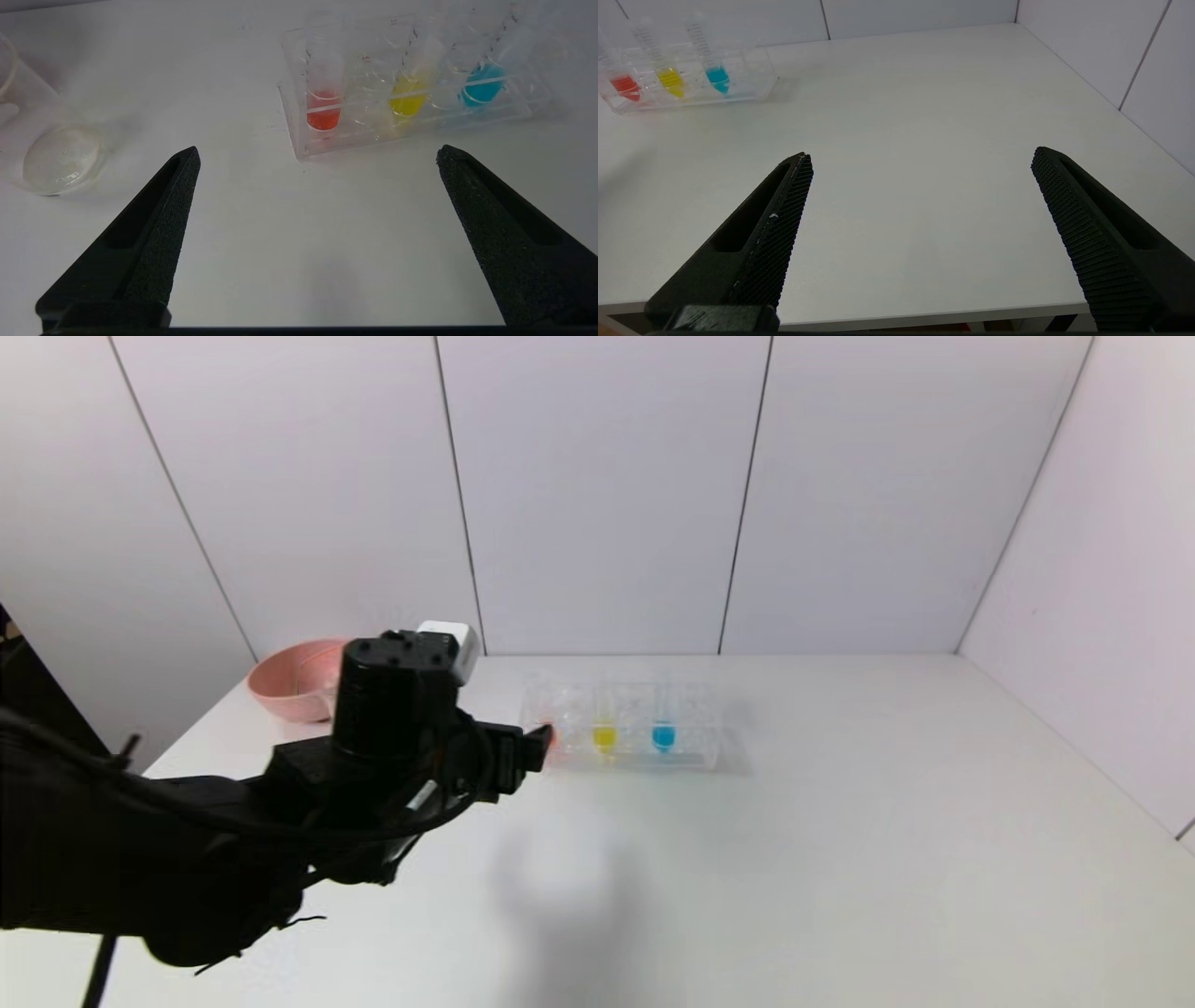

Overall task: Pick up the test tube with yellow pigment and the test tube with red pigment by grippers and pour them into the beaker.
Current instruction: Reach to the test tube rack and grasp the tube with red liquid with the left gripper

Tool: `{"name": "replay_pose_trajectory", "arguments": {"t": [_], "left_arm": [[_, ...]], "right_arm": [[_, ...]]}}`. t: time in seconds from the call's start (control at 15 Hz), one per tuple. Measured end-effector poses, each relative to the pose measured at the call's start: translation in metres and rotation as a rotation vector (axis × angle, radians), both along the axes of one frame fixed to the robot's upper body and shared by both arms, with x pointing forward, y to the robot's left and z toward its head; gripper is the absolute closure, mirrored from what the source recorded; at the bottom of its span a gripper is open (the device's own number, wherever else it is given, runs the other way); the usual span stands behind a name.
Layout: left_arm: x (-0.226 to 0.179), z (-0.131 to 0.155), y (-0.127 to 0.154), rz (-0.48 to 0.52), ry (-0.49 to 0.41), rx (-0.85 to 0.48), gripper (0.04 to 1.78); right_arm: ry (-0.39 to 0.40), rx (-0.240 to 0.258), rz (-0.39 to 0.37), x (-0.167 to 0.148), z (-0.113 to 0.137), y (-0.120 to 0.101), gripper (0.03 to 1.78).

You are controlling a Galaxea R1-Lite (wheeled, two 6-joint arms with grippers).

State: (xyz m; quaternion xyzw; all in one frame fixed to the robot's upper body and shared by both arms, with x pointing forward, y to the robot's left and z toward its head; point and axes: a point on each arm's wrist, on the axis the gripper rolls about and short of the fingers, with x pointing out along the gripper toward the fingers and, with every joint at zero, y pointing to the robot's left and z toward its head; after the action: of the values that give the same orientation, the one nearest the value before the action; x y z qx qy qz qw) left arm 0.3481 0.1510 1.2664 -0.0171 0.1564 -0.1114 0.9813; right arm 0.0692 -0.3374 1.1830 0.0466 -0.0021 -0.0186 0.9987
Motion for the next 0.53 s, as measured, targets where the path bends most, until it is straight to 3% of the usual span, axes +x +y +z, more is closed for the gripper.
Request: {"name": "replay_pose_trajectory", "arguments": {"t": [0.2, 0.53], "left_arm": [[0.022, -0.014, -0.026, 0.085, -0.038, -0.001, 0.06], [0.050, -0.035, -0.046, 0.174, -0.091, -0.002, 0.06]], "right_arm": [[0.000, 0.000, 0.000, 0.000, 0.000, 0.000, 0.10], [0.000, 0.000, 0.000, 0.000, 0.000, 0.000, 0.10]]}}
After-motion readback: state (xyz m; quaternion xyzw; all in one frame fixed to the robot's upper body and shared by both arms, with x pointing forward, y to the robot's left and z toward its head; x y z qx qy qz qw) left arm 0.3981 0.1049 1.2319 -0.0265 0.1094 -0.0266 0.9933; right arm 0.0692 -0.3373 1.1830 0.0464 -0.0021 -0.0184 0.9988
